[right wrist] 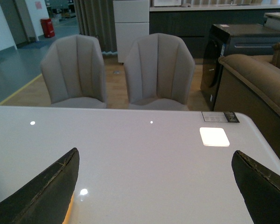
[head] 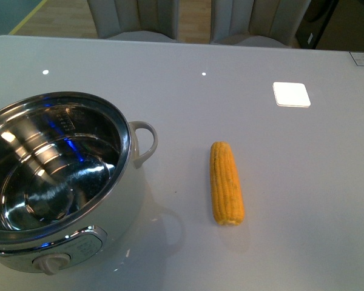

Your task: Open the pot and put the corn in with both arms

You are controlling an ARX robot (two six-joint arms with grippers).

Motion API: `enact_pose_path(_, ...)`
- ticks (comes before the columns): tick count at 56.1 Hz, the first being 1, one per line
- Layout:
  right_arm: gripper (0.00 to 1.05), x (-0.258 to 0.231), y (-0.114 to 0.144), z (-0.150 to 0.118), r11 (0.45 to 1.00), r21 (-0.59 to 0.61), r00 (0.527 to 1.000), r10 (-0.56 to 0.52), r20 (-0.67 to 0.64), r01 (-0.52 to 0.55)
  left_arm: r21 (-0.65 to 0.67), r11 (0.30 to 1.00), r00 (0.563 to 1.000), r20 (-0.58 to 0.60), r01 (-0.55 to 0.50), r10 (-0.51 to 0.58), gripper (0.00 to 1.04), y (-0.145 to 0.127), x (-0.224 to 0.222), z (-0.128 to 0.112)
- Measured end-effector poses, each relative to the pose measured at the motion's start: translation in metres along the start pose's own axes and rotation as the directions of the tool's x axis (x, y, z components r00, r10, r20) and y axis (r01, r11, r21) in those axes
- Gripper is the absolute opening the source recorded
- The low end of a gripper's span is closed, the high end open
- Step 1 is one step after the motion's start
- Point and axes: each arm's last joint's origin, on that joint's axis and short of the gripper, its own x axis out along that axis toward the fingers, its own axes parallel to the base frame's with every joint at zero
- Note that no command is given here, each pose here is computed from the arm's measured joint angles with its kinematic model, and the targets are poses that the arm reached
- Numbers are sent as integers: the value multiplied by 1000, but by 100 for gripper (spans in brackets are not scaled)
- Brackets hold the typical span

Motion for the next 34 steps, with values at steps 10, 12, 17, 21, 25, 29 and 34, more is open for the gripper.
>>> enact_pose_path(10,96,0,0,0,1000,0,1000,0,0,0,-28,996,996,-24,-86,85,44,39,12,-14)
enact_pose_path(12,96,0,0,0,1000,0,1000,0,0,0,-29,995,995,-31,-95,94,44,43,13,-18)
enact_pose_path(17,96,0,0,0,1000,0,1000,0,0,0,-21,994,993,-45,-111,110,44,54,17,-27)
enact_pose_path(21,96,0,0,0,1000,0,1000,0,0,0,-13,992,991,-54,-122,121,44,62,21,-35)
enact_pose_path(25,96,0,0,0,1000,0,1000,0,0,0,-12,991,989,-63,-132,131,44,70,25,-40)
enact_pose_path(29,96,0,0,0,1000,0,1000,0,0,0,-15,990,988,-67,-141,140,44,77,31,-45)
enact_pose_path(34,96,0,0,0,1000,0,1000,0,0,0,-16,988,986,-68,-156,155,44,86,38,-51)
